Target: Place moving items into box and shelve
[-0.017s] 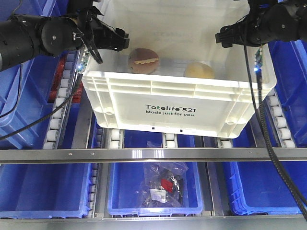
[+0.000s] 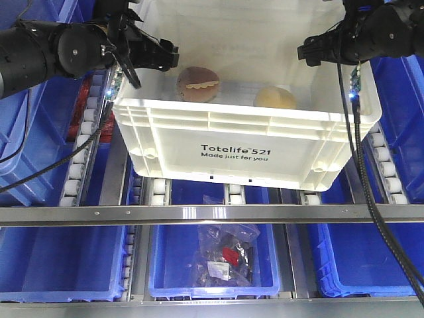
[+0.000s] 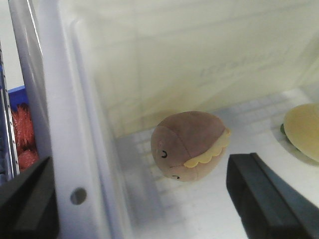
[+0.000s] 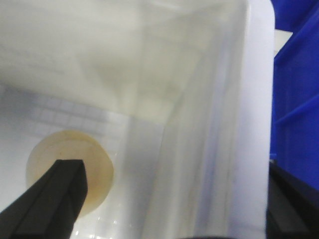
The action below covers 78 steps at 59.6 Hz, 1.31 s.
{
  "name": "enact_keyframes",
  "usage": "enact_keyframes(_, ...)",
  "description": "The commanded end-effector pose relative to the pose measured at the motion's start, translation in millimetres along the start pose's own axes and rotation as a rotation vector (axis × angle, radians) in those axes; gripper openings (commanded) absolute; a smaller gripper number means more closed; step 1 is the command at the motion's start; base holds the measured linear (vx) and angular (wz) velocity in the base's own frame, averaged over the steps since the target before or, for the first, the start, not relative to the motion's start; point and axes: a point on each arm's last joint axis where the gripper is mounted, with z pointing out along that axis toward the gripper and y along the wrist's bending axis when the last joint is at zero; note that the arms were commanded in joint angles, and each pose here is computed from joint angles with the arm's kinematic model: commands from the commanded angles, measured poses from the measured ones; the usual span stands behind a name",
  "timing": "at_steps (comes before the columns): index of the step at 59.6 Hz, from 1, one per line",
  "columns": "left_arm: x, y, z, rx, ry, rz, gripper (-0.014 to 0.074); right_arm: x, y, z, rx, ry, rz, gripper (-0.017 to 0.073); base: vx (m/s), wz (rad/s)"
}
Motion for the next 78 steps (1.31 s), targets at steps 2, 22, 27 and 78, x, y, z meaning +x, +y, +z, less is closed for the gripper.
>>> enact_keyframes(2,-2,-37.9,-7,0.097,0.008,-0.045,0.0673,-28,32.2,-37,-0.149,-0.183,0.087,0.0612,0.00,0.00)
enact_keyframes(22,-11,-25.7,-18,0.073,-0.023,-0.047,0.0585,-23,32.3,-38,-0.138,-0.130,0.075,0.0569,0.00,0.00)
enact_keyframes(27,-11,-25.7,-18,0.074,-0.019,-0.047,0.0561,-23,32.4,-38,-0.139,-0.132,0.075,0.0554,0.00,0.00)
enact_keyframes(78,-20,-32.9,-39,0.085,-0.032,0.040,0.0475,-23,32.4,-38,-0.138,-0.131,0.075,0.0497,0.00,0.00)
